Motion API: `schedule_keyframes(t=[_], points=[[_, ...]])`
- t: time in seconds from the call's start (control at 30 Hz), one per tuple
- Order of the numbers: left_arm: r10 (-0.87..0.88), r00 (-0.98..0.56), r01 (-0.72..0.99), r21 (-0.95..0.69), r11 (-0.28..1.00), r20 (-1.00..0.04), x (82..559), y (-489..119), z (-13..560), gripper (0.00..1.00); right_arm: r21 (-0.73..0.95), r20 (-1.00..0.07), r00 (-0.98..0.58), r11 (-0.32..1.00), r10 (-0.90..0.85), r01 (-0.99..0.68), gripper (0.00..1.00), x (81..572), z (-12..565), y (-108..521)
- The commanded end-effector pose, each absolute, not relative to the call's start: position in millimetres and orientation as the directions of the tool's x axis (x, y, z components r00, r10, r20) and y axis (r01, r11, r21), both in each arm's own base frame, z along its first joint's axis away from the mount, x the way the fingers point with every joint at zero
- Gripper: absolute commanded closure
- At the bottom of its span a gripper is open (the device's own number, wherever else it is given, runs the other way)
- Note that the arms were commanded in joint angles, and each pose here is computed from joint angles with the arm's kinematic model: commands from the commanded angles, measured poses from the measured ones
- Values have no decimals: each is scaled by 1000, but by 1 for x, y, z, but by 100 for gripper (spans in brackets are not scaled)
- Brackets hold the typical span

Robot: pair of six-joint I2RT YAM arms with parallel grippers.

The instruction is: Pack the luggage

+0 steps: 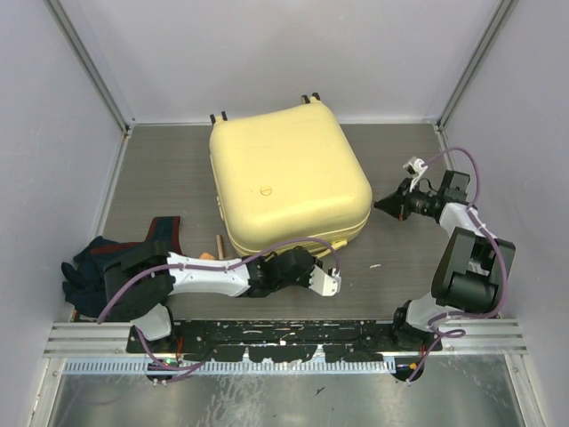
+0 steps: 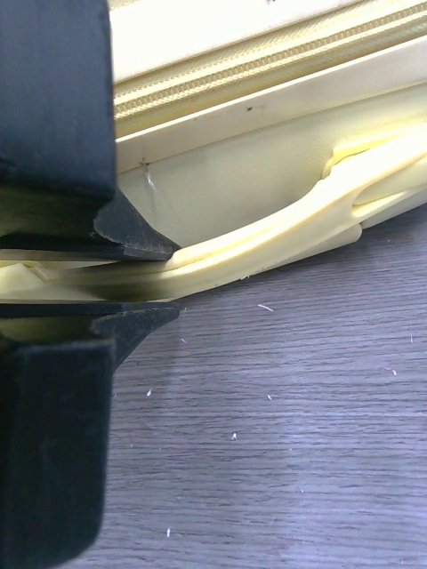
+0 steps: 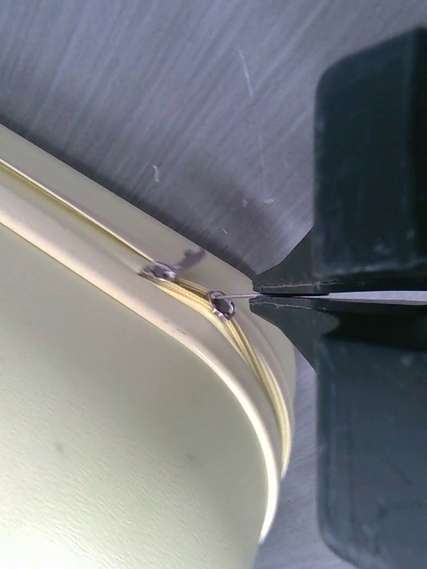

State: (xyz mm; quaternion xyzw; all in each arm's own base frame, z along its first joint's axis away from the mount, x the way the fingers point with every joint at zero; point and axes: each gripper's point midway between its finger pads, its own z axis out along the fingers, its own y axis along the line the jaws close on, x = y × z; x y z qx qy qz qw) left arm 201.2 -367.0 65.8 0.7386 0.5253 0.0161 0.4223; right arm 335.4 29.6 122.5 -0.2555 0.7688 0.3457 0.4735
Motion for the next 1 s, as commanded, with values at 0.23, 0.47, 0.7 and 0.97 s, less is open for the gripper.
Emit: schedule_keyframes(t=[0.23, 0.47, 0.7, 0.97], points=[[870, 466, 848, 364, -386, -164, 161, -282, -13, 100, 45, -966, -211, 707, -150, -706, 99, 420, 155, 21], [874, 402, 825, 522, -217, -273, 190, -329, 53, 78, 80, -964, -234, 696, -129, -714, 99, 398, 152, 31], [774, 515, 741, 646, -184, -370, 175, -370, 127, 25, 91, -956, -260, 707, -135, -701, 57, 385, 157, 32], [706, 419, 799, 601, 13, -572, 165, -374, 212, 1, 71, -957, -259, 763, -130, -643, 18, 396, 181, 17]])
